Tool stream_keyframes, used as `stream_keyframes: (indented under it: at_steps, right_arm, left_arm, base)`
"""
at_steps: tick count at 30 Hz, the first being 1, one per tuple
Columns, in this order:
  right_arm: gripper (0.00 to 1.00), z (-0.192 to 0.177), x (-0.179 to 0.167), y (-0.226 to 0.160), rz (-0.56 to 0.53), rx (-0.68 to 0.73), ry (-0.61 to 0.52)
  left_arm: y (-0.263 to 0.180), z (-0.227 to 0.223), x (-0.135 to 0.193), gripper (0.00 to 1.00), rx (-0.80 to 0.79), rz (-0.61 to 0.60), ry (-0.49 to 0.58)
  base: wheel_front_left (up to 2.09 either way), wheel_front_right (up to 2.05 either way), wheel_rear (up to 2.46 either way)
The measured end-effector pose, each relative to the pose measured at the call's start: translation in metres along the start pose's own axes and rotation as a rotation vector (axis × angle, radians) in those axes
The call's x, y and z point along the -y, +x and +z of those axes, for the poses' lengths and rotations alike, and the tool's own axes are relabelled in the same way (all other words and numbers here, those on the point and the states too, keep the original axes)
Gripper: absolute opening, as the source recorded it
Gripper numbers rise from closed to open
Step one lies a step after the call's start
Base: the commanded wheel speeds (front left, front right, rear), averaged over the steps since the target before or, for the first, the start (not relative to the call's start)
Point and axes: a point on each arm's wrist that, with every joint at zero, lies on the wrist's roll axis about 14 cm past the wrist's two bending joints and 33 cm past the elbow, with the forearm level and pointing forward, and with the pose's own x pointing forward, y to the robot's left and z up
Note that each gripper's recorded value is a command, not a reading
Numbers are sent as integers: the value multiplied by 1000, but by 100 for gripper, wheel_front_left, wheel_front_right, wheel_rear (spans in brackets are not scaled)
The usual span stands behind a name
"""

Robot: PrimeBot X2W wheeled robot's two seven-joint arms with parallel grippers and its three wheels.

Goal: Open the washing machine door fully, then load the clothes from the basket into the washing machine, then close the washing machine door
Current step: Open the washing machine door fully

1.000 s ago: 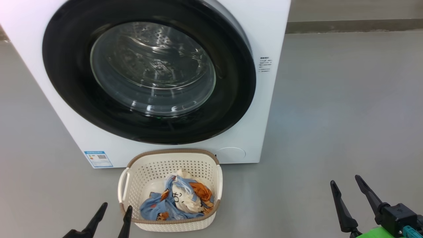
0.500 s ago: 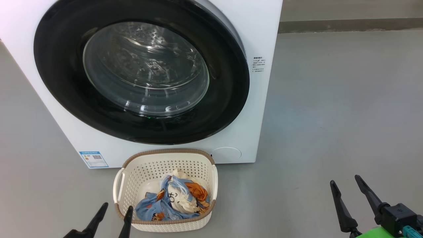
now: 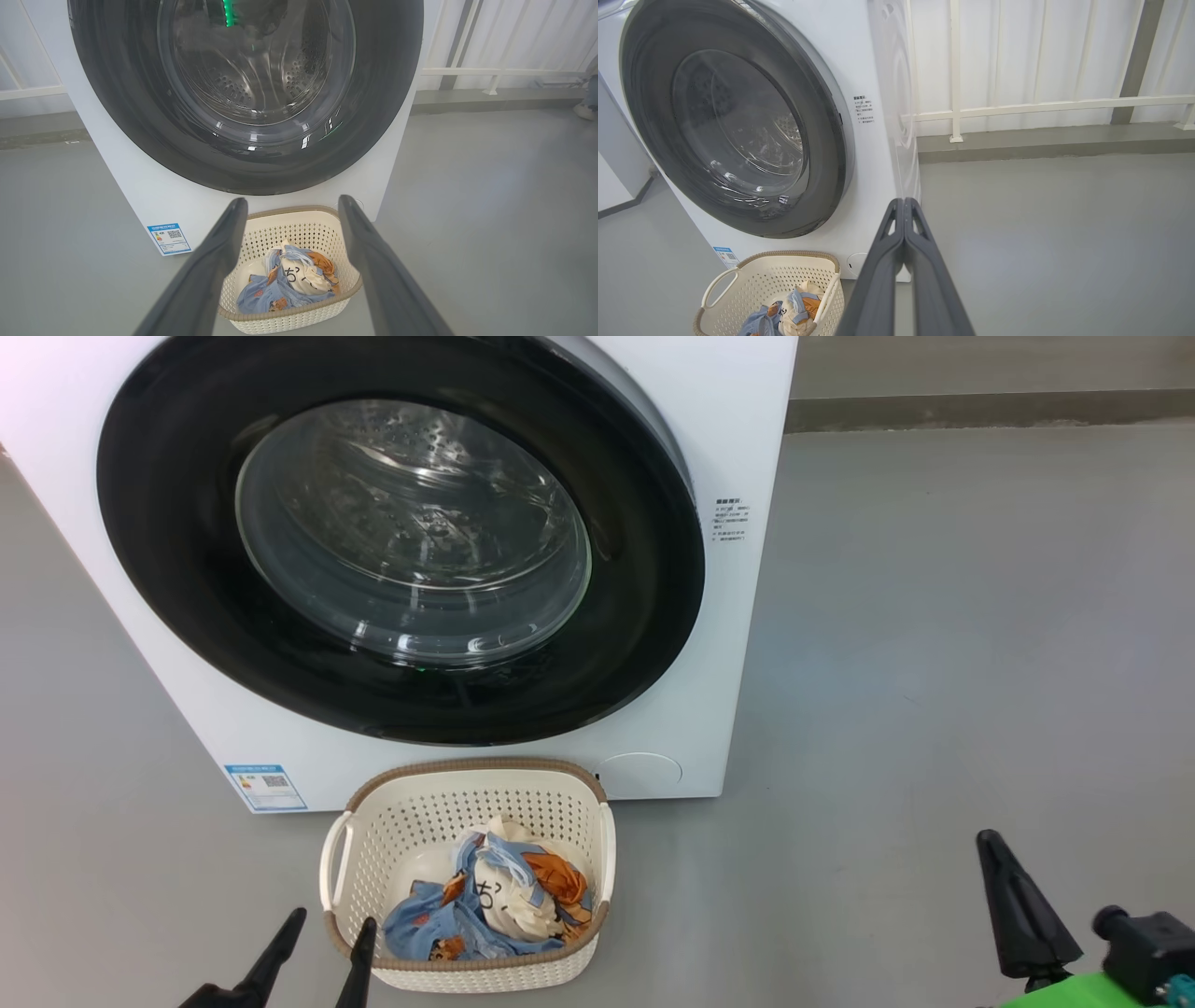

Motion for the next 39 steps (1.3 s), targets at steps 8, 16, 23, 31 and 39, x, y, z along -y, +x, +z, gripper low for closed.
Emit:
stream_keyframes:
  at_steps: [8,16,23,31,39]
  right_arm:
    - [0,-2,31,-6,-182,47,328]
    - [0,-19,75,-16,-414,134,825]
    - [0,-26,102,-10,-503,188,1083]
    - [0,-8,131,17,-476,225,1244]
    - [0,4,128,53,-356,158,1311]
  left_arm:
    - [0,2,-1,100,7,7,-10]
    - [-6,-2,-3,100,-1,27,-34]
    - [-11,-7,-4,100,-15,37,-45]
    - [-14,-16,-3,100,-44,39,-60]
    - [-21,-38,2,100,-120,35,-80]
  base:
    - [0,0,0]
    - [0,0,0]
    - [0,0,0]
    - [0,0,0]
    - [0,0,0]
